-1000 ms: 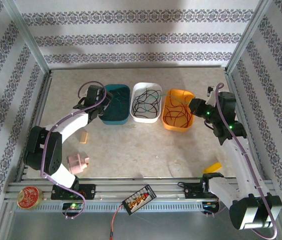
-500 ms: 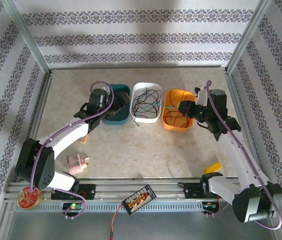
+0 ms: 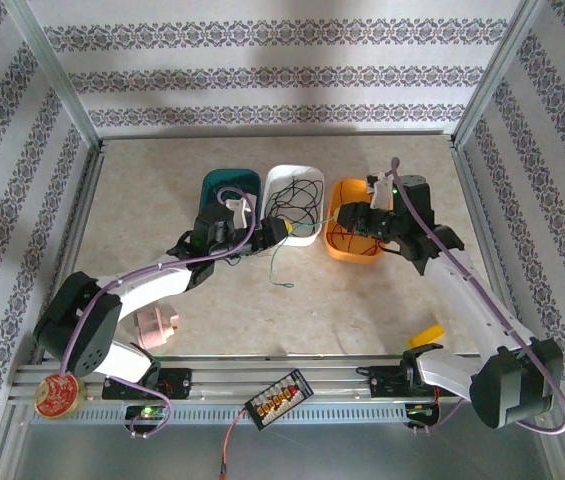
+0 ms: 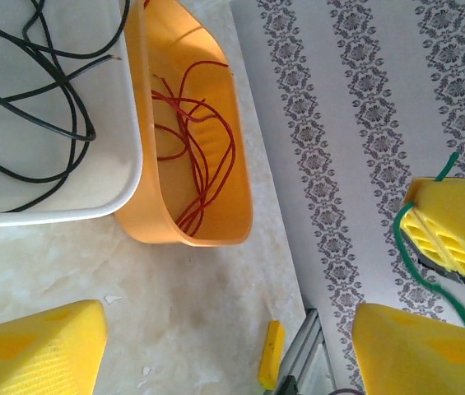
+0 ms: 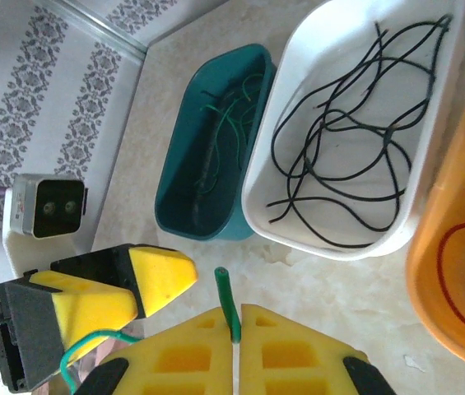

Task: Untangle the cables

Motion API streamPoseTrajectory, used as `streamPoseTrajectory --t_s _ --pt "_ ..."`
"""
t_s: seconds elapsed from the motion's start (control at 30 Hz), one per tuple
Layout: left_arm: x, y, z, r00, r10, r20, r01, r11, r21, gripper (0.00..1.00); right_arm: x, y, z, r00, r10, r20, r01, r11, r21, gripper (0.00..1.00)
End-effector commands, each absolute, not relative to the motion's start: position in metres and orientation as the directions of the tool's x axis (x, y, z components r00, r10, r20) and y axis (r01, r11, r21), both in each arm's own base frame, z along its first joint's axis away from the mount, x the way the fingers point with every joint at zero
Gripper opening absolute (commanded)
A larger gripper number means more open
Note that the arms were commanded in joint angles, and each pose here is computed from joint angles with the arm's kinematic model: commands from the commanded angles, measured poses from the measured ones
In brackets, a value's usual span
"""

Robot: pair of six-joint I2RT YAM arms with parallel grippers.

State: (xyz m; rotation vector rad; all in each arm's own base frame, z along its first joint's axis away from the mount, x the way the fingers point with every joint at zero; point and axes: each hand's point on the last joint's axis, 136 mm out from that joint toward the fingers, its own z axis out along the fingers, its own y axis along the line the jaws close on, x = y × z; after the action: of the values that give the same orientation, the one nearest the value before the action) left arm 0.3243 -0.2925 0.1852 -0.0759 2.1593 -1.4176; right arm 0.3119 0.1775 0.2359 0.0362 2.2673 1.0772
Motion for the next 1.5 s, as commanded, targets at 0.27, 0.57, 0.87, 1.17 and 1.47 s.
streamPoseTrajectory --t_s 0.27,0.57,0.87,1.17,1.47 --pt "0.341 -0.262 0.203 -0.726 -0.484 -0.489 0.238 0.491 -0.838 0.79 0.330 0.162 0.247 -0.764 0.364 -0.533 -0.175 0.679 0.713 0.06" --pt "0.318 -0.238 0.221 -0.674 -0.482 -0.560 0.324 0.489 -0.810 0.83 0.331 0.151 0.248 -0.775 0.385 -0.501 -0.164 0.644 0.747 0.06" --pt "0.316 -0.233 0.219 -0.659 -0.455 -0.599 0.329 0.542 -0.773 0.83 0.330 0.157 0.255 -0.785 0.382 -0.488 -0.181 0.613 0.769 0.06" --pt "0.317 -0.250 0.225 -0.690 -0.420 -0.589 0.381 0.482 -0.789 0.64 0.327 0.163 0.256 -0.795 0.372 -0.479 -0.190 0.597 0.779 0.06" --pt "0.321 -0.256 0.213 -0.711 -0.424 -0.561 0.359 0.468 -0.808 0.32 0.330 0.168 0.255 -0.795 0.381 -0.471 -0.181 0.593 0.785 0.05"
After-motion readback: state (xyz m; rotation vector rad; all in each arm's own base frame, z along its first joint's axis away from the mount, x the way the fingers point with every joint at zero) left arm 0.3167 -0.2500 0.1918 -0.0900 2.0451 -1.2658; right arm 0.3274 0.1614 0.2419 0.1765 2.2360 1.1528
